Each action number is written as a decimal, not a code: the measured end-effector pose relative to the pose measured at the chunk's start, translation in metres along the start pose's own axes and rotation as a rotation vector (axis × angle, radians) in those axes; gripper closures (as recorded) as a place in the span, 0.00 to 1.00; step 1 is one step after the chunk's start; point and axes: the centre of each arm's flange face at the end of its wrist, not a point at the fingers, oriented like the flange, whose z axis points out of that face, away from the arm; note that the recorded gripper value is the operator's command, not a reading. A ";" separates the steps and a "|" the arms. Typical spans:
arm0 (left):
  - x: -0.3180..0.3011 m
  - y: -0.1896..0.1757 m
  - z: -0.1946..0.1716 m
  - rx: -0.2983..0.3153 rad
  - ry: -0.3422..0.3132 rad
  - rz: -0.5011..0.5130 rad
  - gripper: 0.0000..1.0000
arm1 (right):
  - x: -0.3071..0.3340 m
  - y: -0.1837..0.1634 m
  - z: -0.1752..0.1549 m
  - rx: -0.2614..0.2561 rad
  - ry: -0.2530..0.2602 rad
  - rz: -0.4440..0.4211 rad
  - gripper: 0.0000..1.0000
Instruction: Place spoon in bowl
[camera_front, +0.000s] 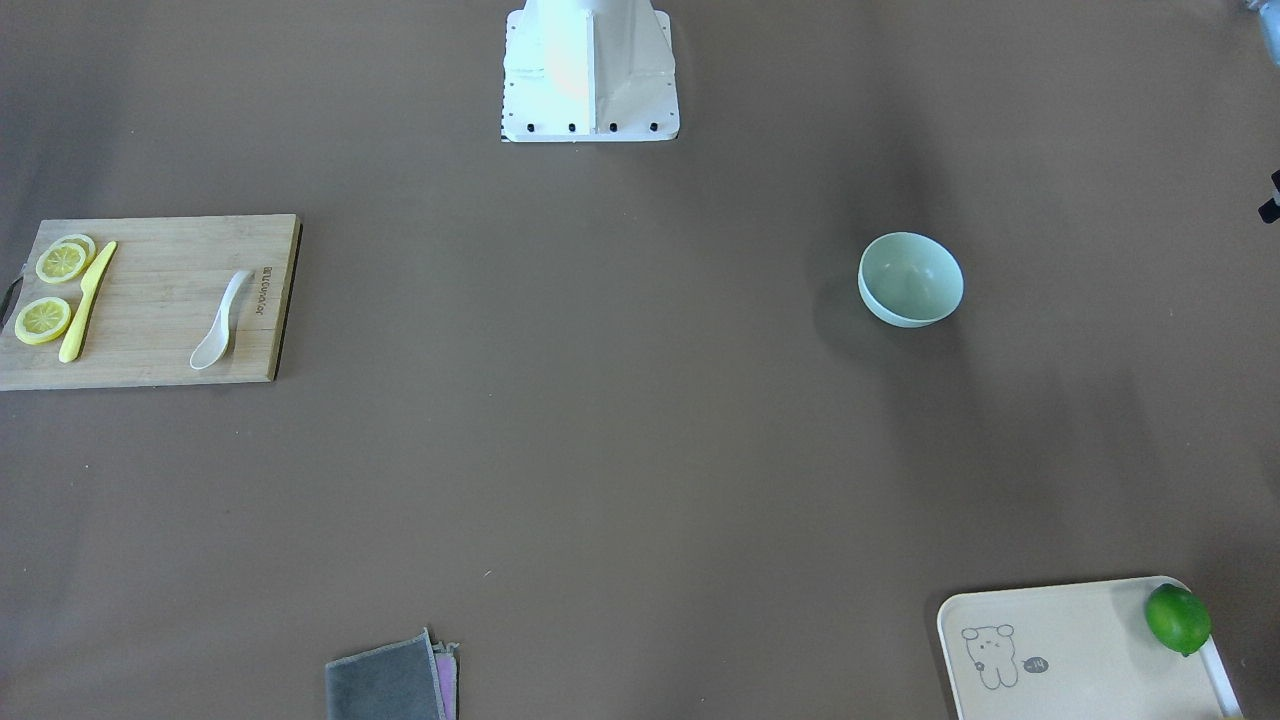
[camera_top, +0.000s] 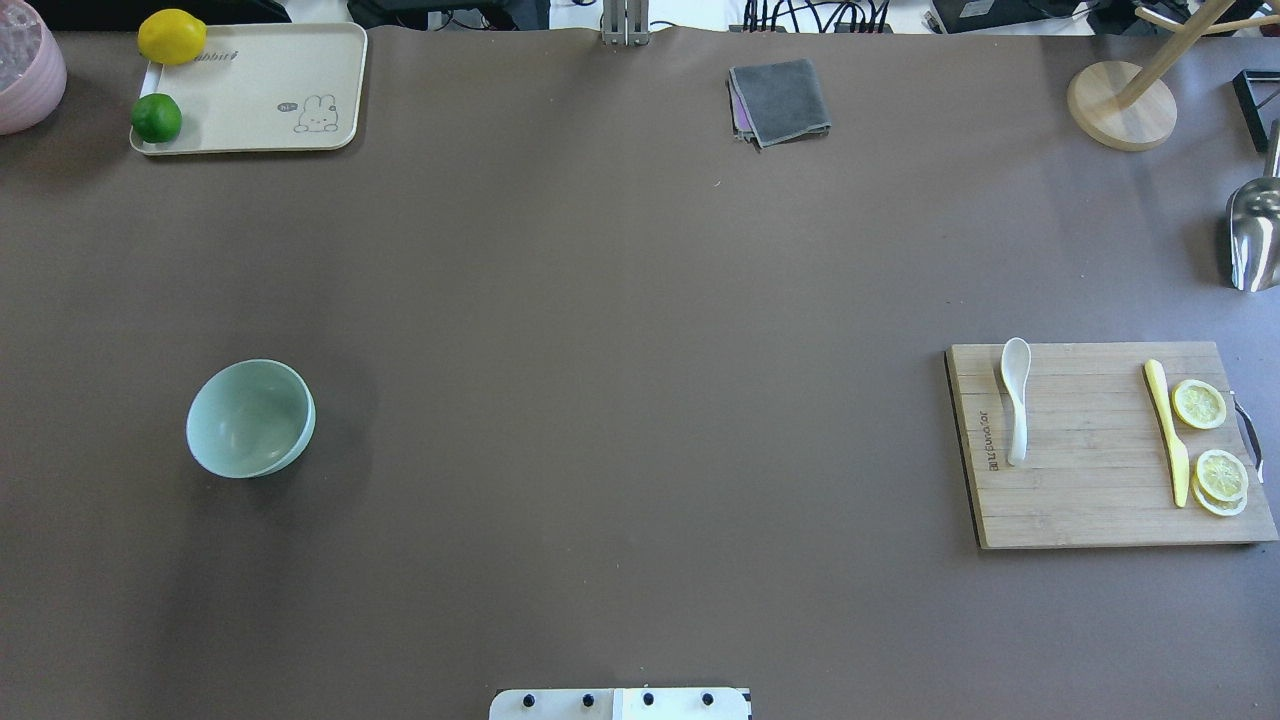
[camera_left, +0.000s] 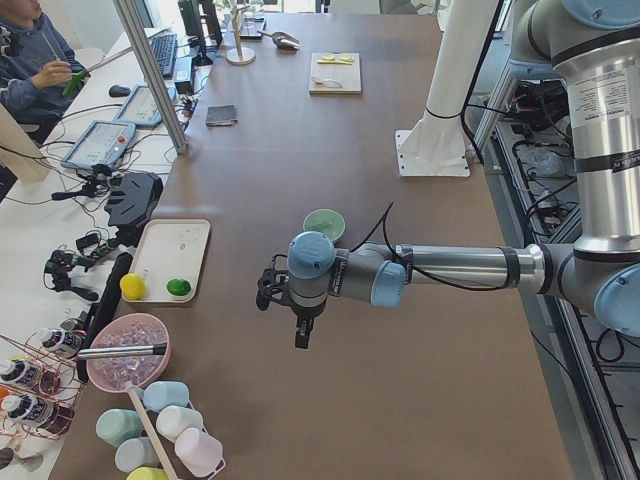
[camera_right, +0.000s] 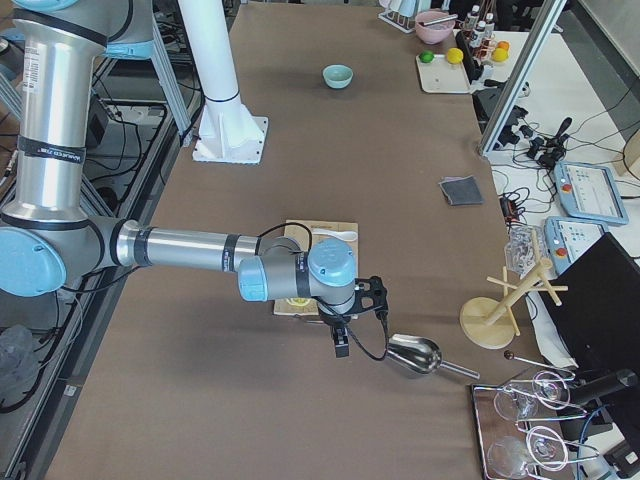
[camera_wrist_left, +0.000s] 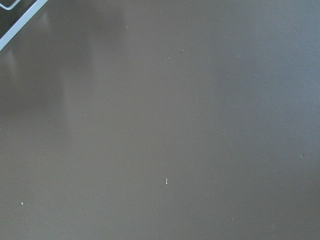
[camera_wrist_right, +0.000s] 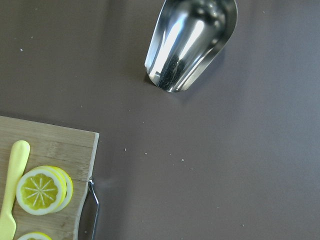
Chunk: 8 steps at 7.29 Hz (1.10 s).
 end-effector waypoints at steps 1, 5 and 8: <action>0.004 -0.001 -0.004 -0.009 -0.003 -0.011 0.02 | 0.002 0.002 0.000 -0.002 0.001 0.005 0.00; 0.011 -0.002 -0.014 -0.017 -0.011 -0.027 0.02 | 0.006 0.008 0.005 -0.012 0.001 0.015 0.00; 0.012 -0.001 -0.016 -0.011 -0.009 -0.023 0.02 | 0.006 0.009 0.006 -0.015 -0.009 0.019 0.00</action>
